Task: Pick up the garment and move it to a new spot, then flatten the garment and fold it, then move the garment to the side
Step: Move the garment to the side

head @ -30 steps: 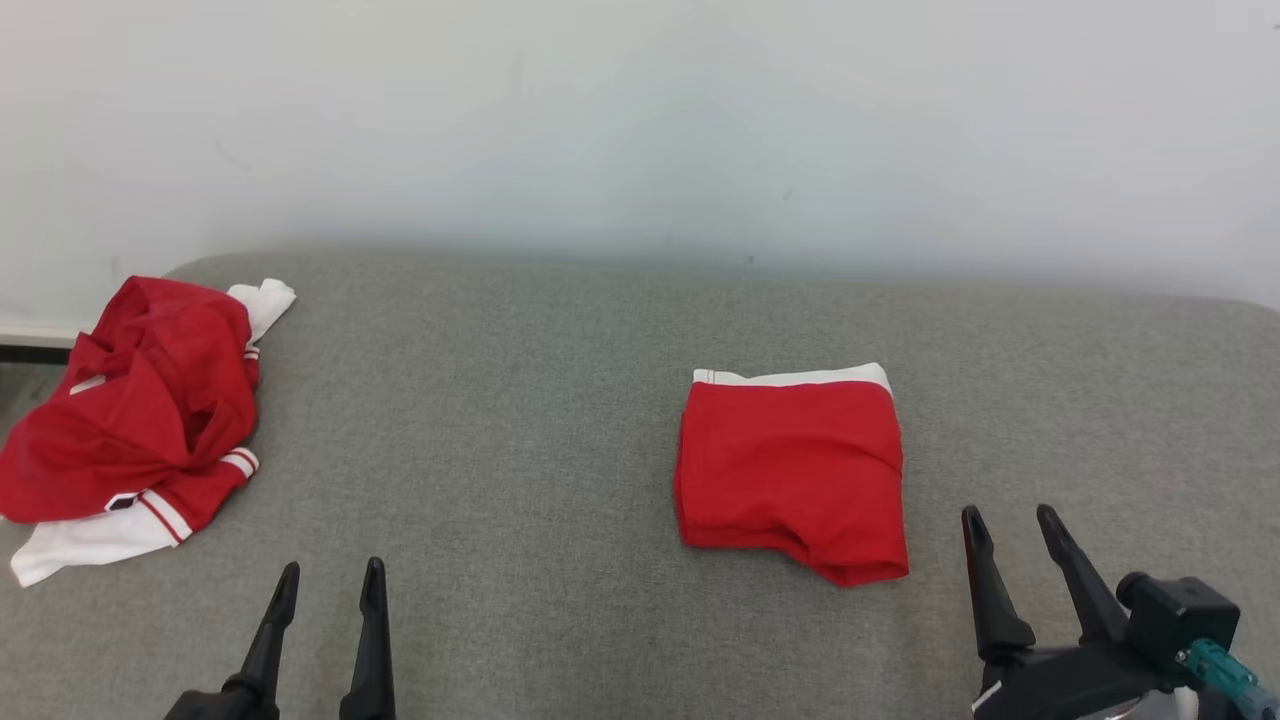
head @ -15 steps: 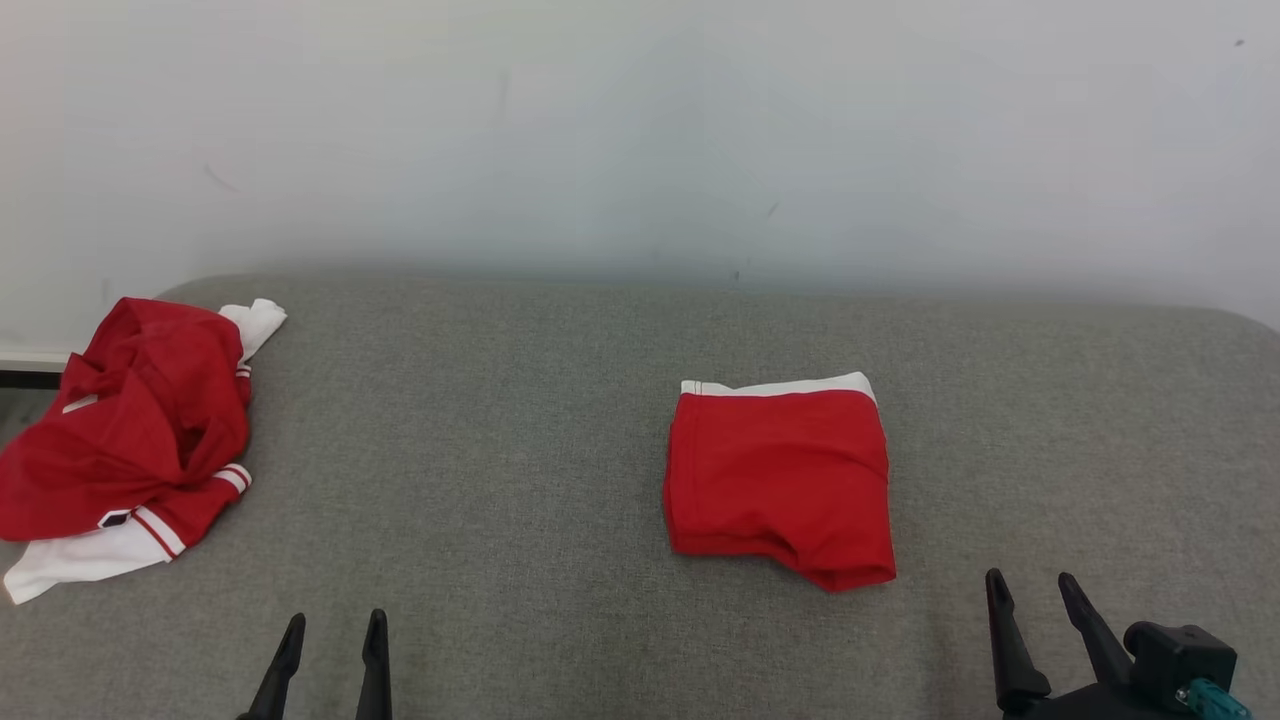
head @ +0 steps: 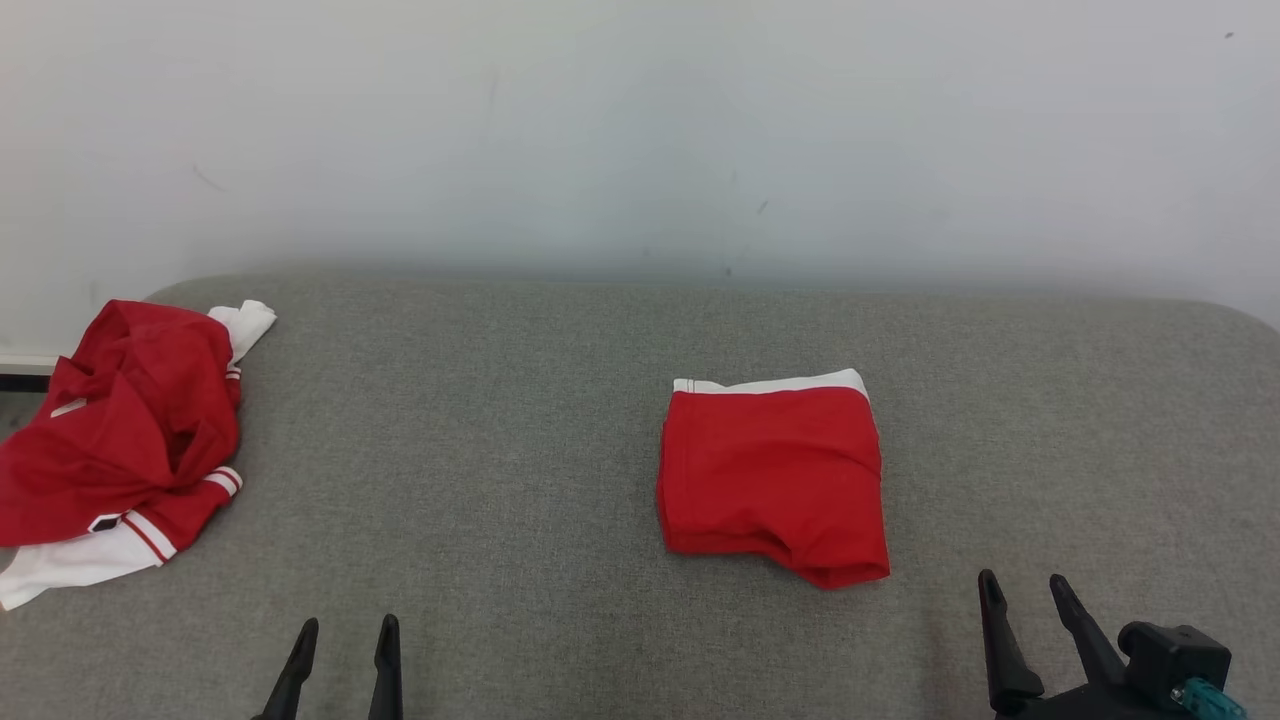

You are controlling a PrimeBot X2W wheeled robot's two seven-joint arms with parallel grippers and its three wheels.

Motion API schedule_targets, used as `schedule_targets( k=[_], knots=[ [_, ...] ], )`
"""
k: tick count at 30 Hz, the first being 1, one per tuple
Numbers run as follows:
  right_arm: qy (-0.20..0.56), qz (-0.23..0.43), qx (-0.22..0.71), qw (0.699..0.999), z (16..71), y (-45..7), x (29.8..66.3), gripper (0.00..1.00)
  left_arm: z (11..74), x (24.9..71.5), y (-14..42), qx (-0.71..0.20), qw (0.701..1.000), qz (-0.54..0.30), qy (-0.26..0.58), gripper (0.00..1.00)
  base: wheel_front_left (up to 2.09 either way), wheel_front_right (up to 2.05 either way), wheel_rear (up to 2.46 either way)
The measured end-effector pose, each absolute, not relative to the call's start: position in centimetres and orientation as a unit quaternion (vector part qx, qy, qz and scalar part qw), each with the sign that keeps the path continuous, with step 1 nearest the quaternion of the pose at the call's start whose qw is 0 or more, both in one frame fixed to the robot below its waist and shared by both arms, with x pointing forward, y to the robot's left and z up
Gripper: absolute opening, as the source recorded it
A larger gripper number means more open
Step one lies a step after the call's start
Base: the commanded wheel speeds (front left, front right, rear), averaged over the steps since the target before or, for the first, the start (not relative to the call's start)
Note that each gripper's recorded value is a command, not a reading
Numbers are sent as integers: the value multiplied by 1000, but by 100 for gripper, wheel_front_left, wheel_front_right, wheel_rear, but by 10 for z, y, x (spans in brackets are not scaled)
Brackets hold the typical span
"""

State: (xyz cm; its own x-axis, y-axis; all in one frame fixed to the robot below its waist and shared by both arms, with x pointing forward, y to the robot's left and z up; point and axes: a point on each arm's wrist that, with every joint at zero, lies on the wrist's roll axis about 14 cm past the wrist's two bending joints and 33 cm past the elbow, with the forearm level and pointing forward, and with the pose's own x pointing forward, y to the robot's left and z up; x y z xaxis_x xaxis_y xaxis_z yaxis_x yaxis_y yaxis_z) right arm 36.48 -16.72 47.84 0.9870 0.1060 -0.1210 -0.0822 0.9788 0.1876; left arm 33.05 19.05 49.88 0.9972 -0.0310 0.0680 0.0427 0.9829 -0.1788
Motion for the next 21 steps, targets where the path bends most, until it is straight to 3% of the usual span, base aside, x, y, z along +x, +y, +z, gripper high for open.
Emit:
schedule_targets(
  k=[16, 21],
  knots=[
    [75, 53, 95, 991, 480, -164, 369, 100, 499, 331, 188, -94, 995, -19, -33, 100, 0, 0, 0],
    [135, 55, 105, 984, 464, -162, 372, 100, 497, 330, 189, -97, 995, -16, -31, 100, 0, 0, 0]
  ],
)
